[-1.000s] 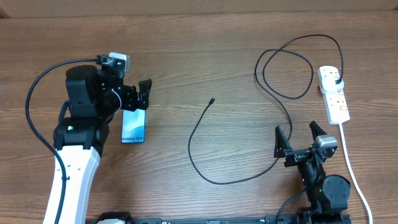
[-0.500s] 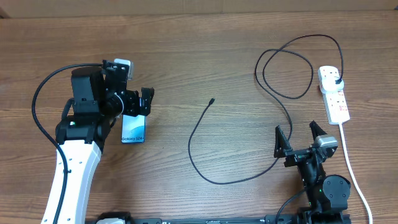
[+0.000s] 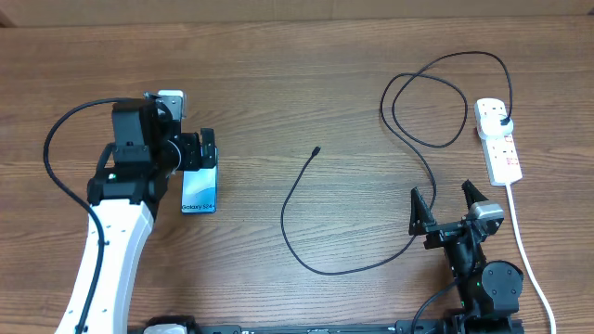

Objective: Plug charger to phone and switch on socket
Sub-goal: 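Move the left gripper over the Galaxy phone and lower toward it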

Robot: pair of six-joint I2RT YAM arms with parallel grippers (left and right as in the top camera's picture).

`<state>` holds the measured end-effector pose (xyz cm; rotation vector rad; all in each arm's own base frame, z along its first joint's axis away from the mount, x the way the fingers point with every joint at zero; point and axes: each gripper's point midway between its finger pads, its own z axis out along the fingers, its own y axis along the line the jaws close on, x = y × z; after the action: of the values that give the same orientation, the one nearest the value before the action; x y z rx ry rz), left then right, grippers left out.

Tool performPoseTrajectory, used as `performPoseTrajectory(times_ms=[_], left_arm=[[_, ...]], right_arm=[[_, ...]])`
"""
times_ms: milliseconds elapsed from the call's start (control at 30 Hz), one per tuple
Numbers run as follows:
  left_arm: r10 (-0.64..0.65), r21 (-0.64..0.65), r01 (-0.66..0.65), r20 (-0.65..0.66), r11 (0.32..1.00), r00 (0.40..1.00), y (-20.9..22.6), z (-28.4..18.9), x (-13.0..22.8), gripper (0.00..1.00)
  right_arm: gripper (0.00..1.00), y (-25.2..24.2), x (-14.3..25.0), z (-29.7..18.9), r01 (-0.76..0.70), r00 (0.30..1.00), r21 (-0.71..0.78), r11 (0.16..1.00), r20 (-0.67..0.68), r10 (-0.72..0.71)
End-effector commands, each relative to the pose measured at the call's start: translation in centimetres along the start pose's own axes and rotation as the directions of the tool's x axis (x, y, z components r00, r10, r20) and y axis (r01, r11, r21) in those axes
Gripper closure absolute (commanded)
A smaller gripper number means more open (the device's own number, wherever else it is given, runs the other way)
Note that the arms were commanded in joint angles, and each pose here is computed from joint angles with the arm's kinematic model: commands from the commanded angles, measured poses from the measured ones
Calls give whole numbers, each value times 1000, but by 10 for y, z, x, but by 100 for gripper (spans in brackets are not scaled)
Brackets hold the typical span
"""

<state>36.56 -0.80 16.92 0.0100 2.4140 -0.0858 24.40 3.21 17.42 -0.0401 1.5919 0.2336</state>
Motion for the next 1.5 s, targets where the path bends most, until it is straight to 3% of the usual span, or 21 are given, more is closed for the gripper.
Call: performPoseTrajectory(times_ms=[0,367,500,833,1233,1467], left_arm=[[-41,-46,42,24,998,999,7,0,-11,0],[-70,-45,68,-29,997,997,7,15,-1,1],[-108,-43,104,-116,994,987,5,22,12,0],[-209,-105,185,-301,977,931,1,0,-16,0],[-290,-189,225,-487,956,824,5,55,39,0],[-298,-262,175,-566,949,769,17,84,76,0]], right_arm=[[0,0,2,0,1,1000,-2,1000,4,-1],[0,0,2,0,1,1000,-2,1000,4,-1],[0,0,2,0,1,1000,-2,1000,4,-1],[0,0,2,0,1,1000,-2,1000,4,-1],[0,0,2,0,1,1000,-2,1000,4,-1],[0,0,2,0,1,1000,-2,1000,4,-1]])
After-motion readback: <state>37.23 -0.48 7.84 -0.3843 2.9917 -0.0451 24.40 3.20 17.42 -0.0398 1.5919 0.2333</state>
